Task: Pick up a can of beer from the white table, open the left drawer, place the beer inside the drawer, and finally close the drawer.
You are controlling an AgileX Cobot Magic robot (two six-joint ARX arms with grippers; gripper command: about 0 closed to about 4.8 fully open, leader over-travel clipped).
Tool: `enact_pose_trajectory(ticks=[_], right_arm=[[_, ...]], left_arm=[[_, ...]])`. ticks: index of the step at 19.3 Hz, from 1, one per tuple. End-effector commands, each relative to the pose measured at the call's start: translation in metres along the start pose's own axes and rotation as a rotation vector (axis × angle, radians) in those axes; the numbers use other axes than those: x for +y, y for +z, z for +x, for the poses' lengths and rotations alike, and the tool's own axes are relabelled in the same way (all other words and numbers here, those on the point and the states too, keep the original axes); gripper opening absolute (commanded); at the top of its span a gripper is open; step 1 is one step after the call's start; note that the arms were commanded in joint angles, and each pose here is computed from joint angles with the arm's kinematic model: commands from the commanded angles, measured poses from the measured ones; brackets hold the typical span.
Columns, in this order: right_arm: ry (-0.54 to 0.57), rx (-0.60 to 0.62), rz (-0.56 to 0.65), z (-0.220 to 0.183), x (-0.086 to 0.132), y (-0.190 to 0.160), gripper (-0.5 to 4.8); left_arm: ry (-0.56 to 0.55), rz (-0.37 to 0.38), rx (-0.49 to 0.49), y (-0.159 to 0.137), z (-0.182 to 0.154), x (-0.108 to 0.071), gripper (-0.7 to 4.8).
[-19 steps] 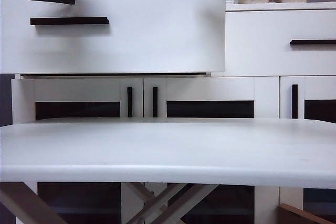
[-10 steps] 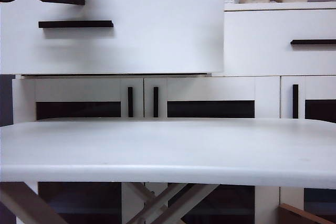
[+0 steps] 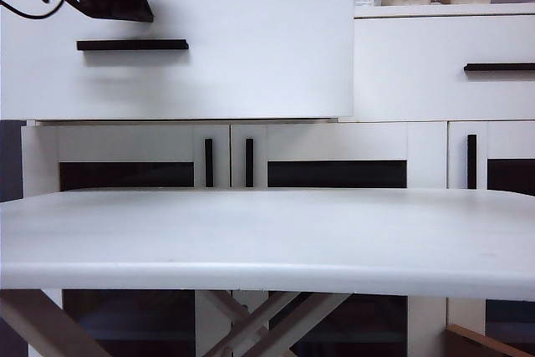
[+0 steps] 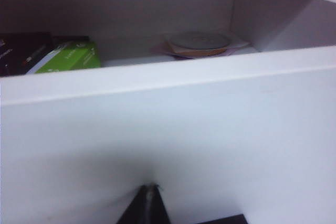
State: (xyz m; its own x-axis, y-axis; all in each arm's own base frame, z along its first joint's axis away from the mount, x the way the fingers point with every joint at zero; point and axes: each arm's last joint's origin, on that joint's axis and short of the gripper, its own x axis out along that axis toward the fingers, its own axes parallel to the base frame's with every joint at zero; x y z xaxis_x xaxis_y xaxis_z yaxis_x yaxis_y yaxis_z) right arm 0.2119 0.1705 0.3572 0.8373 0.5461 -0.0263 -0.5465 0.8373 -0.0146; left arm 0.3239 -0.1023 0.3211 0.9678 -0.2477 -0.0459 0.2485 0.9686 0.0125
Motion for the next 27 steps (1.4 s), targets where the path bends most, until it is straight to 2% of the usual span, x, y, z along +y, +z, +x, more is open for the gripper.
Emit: enact_pose_trajectory(ticks=[1,7,12,17,27], right_arm=[[0.007,-0.025,0.003,-0.004,0.000,0.006,-0.03],[0.026,-0.035,0.004,-0.007,0.000,0.008,-0.02],[0.028,-0.036,0.004,-0.007,0.000,0.009,-0.03],[0.029,-0.023,0.003,-0.007,0.000,0.007,-0.02],[0.041,-0.020,0.003,-0.007,0.000,0.007,-0.02]], left_arm=[[0.012,0.007,-0.038,0.009,0.006,0.002,-0.06],[0.026,0.006,-0.056,0.010,0.016,0.007,-0.06],[0.051,0.004,-0.065,0.015,0.029,0.025,-0.06],[0.065,0.005,-0.095,0.028,0.039,0.033,-0.06],[0.057,0.004,-0.069,0.019,0.079,0.034,-0.06]])
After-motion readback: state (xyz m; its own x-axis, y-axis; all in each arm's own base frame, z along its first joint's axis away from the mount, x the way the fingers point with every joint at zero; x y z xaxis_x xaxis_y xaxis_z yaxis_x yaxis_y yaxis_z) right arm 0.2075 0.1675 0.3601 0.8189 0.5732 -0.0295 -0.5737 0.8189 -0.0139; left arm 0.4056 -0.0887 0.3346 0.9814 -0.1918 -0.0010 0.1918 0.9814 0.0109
